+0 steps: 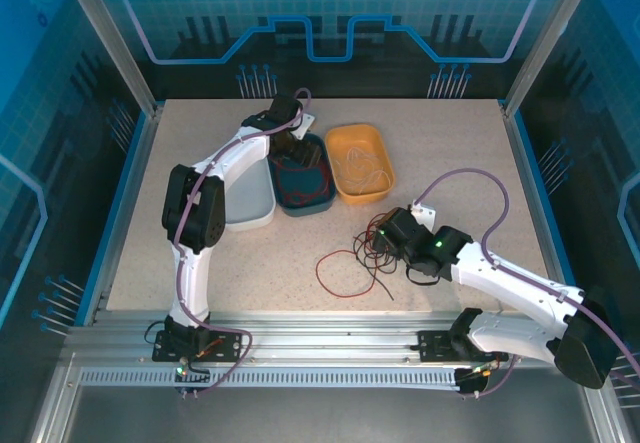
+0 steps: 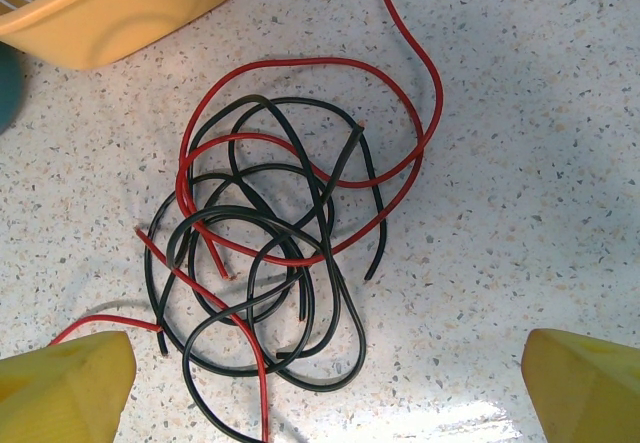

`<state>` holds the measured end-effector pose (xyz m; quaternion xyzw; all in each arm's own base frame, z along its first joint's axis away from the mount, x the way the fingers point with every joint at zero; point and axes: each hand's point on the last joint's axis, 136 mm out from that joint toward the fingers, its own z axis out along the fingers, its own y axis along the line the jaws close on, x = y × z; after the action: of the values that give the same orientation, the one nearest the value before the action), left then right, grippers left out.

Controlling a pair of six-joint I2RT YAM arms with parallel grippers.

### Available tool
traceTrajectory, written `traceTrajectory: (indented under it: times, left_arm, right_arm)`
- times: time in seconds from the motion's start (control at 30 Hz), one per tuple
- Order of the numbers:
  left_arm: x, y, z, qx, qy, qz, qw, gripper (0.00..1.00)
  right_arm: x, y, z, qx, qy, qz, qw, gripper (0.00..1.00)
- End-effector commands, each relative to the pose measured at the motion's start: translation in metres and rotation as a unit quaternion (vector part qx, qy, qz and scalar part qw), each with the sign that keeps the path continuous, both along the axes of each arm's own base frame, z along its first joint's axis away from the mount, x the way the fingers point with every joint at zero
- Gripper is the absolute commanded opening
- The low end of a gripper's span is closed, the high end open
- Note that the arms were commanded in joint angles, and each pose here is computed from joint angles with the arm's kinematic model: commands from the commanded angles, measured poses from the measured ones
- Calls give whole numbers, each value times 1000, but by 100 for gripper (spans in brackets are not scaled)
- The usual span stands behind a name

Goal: Untangle the cables

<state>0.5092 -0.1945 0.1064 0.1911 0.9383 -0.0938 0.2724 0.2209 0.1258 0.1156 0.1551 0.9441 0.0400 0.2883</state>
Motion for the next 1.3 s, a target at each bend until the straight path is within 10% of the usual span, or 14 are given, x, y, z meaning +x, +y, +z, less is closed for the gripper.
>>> traceTrajectory:
  times: [0.0, 0.27, 0.37, 0.6, 0.93, 1.27]
  left_arm:
    - [-3, -1, 34, -27, -13, 2, 1000, 70]
    - [-39, 0, 52, -68, -10, 36, 997, 75]
    - [-55, 0, 72, -103, -37, 52, 993, 99]
    - [-116, -13, 102, -120, -107, 43, 986, 99]
    - [-223, -46, 47, -98, -131, 9, 986, 99]
    - [-263, -49, -19, -18, -42, 38, 998, 93]
  right_arm:
    - [7, -1, 9, -2, -13, -5, 1000, 100]
    - [10, 2, 14, -8, -14, 0, 1000, 100]
    - [11, 1, 14, -20, -7, 1, 1000, 100]
    - [14, 8, 3, -49, 22, 22, 998, 100]
    - [15, -14, -11, -52, 50, -27, 997, 100]
    - [5, -32, -18, -24, 53, -42, 997, 100]
